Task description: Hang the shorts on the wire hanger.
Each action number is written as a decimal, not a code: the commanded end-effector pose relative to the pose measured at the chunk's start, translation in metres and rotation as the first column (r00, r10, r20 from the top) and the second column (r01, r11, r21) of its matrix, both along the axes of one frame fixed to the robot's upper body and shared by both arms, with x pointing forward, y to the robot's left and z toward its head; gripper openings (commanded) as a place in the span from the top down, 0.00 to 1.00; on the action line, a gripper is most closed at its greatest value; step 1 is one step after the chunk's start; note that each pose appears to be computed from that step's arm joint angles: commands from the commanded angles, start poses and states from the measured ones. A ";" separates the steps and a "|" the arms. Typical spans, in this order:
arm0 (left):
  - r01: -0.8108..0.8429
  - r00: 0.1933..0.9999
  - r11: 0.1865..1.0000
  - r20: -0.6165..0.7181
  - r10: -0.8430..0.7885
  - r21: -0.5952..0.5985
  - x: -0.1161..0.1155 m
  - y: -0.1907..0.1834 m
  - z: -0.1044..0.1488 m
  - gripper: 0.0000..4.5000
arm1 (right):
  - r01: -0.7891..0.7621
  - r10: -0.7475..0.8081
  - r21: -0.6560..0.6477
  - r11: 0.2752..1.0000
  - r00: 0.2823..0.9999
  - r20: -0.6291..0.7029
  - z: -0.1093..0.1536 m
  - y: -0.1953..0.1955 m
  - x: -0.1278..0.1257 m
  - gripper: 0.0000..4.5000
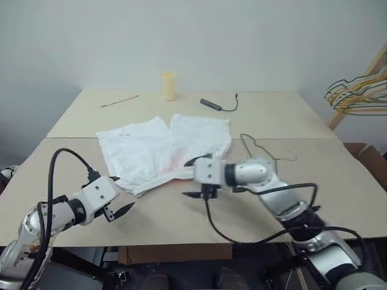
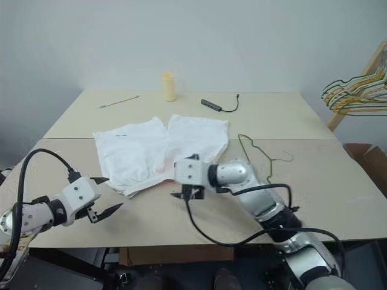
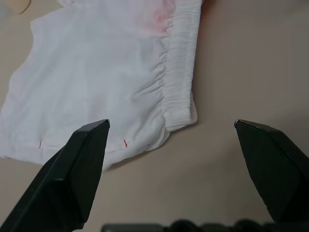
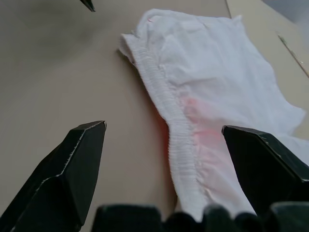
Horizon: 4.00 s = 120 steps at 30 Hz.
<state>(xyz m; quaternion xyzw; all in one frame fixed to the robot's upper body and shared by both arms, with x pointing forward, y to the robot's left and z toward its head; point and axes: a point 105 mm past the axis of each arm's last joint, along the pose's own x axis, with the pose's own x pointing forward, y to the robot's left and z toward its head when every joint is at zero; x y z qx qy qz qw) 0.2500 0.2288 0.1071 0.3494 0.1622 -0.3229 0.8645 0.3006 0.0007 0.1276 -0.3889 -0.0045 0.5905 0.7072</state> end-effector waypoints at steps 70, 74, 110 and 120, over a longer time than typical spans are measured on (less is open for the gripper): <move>-0.027 0.997 0.985 0.071 0.015 0.170 0.051 0.051 0.006 0.00 | 0.280 -0.289 -0.126 0.952 0.956 -0.059 -0.035 -0.052 0.043 0.01; -0.022 0.999 0.984 0.044 0.014 0.179 0.058 0.059 0.000 0.00 | 0.262 -0.278 -0.182 0.948 0.958 -0.069 -0.049 -0.051 0.041 0.19; 0.056 0.980 0.996 -0.193 -0.041 0.072 0.120 0.037 -0.049 0.82 | 0.219 -0.219 -0.154 0.963 0.975 0.016 -0.044 -0.050 0.032 1.00; 0.132 0.982 0.961 -0.167 -0.092 0.243 0.108 0.050 -0.038 1.00 | 0.281 -0.262 -0.148 0.948 0.955 0.136 -0.037 -0.054 0.046 1.00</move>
